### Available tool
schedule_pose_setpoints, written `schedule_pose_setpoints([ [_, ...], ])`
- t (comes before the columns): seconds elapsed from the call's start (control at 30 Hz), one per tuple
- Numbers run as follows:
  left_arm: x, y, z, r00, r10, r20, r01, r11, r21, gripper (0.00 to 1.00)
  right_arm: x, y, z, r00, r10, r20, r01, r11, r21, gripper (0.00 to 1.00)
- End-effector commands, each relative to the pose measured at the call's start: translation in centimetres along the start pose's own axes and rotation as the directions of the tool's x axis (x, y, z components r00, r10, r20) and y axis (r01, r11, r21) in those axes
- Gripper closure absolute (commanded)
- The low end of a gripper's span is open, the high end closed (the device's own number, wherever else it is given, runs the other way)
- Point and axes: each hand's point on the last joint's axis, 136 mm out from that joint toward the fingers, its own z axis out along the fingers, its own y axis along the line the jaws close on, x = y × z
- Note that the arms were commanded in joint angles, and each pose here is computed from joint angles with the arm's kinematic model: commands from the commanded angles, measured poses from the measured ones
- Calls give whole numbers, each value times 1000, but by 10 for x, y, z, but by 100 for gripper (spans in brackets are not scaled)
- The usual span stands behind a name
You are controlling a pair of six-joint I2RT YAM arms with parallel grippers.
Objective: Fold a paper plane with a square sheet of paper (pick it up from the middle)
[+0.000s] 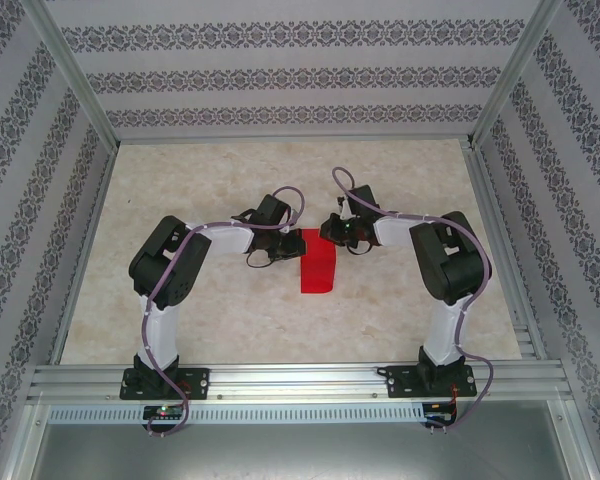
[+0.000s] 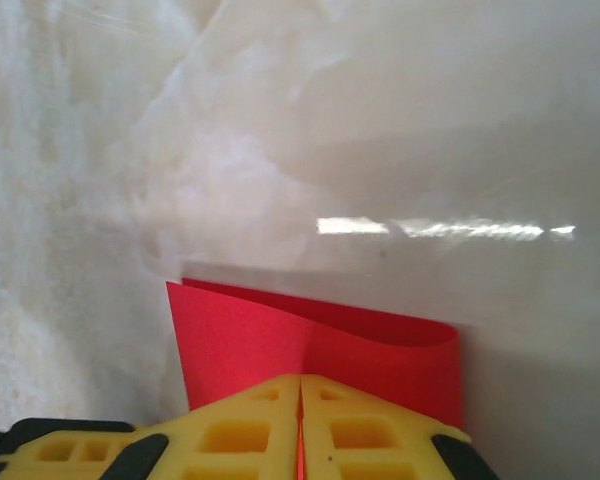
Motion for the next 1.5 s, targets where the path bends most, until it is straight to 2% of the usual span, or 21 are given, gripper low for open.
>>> schedule_pose_setpoints([
  [0.0, 61, 101, 21, 982, -132, -132, 80, 936, -344, 100, -14, -13, 1, 999, 28, 31, -28, 999, 22, 90],
  [0.23, 62, 102, 22, 983, -130, -129, 79, 938, -338, 100, -34, -55, -9, 996, 80, 50, -84, 993, 84, 90],
  [0.47, 63, 102, 24, 982, -134, -133, 82, 939, -334, 100, -61, -24, -35, 992, 46, 119, -50, 998, 34, 90],
  [0.57, 62, 102, 24, 982, -132, -132, 81, 940, -332, 100, -46, -6, -36, 995, 25, 93, -26, 999, 17, 90],
  [0.7, 63, 102, 24, 982, -132, -134, 81, 940, -332, 100, -8, 11, -29, 999, 27, 24, -26, 999, -23, 90],
  [0.93, 62, 103, 24, 982, -133, -131, 82, 938, -338, 100, 56, 10, -24, 993, 66, -102, -71, 996, -46, 90],
  [1.47, 66, 109, 25, 981, -142, -129, 89, 932, -352, 100, 103, -16, -30, 979, 83, -186, -83, 997, 6, 90],
])
